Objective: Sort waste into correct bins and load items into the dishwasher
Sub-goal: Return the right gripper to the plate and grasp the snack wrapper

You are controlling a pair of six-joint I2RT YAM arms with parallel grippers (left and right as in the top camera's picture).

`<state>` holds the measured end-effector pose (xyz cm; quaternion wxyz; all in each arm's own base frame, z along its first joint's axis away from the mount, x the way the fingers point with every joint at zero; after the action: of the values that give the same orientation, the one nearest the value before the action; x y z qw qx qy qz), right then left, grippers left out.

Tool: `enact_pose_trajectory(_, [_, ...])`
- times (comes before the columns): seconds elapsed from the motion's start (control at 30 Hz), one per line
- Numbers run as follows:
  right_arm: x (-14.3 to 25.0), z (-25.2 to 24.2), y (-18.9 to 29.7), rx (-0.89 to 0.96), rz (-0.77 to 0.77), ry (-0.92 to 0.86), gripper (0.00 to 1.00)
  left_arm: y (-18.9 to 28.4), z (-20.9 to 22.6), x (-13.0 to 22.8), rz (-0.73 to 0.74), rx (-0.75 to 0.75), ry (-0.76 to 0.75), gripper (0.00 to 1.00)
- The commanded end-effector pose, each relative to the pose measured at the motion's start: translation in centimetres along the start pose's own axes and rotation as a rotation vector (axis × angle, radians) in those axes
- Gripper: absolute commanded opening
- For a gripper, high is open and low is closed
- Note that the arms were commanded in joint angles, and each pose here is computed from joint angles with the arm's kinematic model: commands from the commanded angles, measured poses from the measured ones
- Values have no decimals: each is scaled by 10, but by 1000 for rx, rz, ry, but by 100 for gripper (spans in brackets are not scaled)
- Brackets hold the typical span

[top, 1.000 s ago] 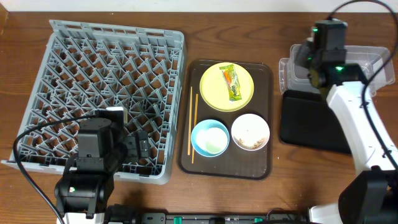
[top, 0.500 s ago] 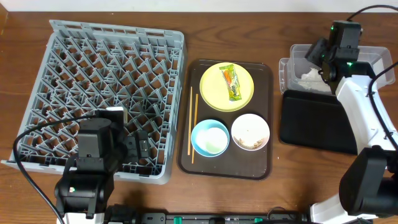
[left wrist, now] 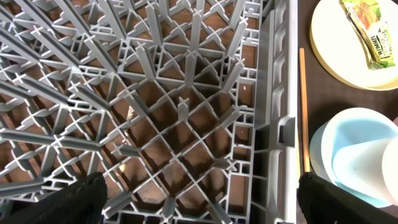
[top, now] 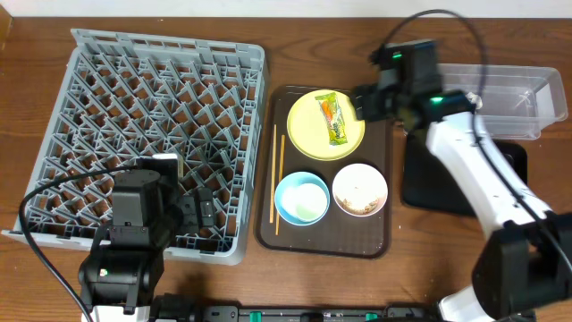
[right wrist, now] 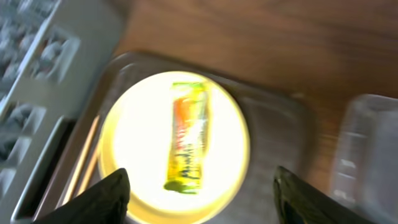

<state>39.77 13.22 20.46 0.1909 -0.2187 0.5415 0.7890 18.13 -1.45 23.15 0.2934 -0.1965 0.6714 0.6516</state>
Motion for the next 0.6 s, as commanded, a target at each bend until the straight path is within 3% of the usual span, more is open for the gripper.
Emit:
enact_pose_trajectory(0.0, [17, 7, -31, 56, 61, 86, 73, 5, 3, -4, -16, -20, 9, 98])
enact_pose_trajectory(0.13, [35, 16, -63, 66, 113, 107, 75, 5, 3, -4, -15, -19, 9, 98])
enact_pose_trajectory(0.43, [61, 3, -118, 182, 150, -26, 74, 5, 3, -4, -15, -19, 9, 98])
enact_pose_trajectory(0.5, [64, 1, -123, 188, 158, -48, 70, 5, 3, -4, -15, -19, 9, 98])
enact_pose_trajectory(0.57, [64, 1, -123, 187, 155, -53, 58, 5, 3, -4, -15, -19, 9, 98])
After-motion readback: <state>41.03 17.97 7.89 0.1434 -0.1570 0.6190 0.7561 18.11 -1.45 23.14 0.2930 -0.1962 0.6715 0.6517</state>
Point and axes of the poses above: each gripper's point midway between its finger pads, its own y axis back along the fingers, its own z axis along the line the jaws close on, x = y × z, the point moved 7 cm from there along y, back along the fingers, and after that the axes turned 11 degrees about -y, right-handed, at the moved point
